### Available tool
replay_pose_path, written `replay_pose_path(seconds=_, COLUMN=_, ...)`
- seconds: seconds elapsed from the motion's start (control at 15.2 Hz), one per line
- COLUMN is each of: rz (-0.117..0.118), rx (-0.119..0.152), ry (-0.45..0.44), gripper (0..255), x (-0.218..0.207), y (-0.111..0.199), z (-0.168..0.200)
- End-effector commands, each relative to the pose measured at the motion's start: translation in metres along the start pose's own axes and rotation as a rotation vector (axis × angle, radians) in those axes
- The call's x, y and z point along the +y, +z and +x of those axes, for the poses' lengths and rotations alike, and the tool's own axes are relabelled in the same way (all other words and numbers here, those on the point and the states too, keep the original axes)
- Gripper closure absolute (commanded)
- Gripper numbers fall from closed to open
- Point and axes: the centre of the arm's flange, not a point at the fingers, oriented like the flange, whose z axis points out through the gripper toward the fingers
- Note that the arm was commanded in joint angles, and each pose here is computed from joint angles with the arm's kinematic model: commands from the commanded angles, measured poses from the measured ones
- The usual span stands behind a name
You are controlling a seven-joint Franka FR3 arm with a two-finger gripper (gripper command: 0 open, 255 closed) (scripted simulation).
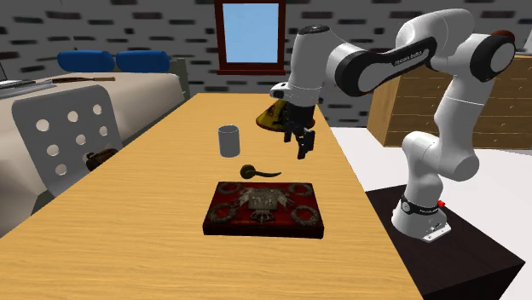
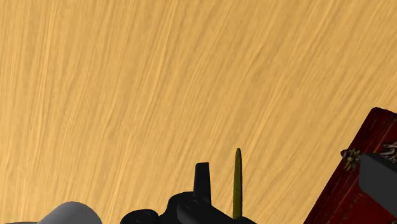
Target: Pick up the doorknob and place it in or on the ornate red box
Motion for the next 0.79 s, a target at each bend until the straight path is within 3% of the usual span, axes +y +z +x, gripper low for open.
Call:
replay_pose_path(seconds=0.0, rz=-0.009, rx=0.002, ry=0.001, gripper=0, x=0.008, y=0.009, z=0.025)
replay_pose_path(seconds=0.59, rz=-0.049, rx=0.012, ry=0.009, gripper=0, x=0.031, y=0.042, z=0.134)
replay_pose_path(seconds=0.73, rz=-0.049, rx=0.012, ry=0.009, gripper=0, x=0.032, y=0.052, z=0.134)
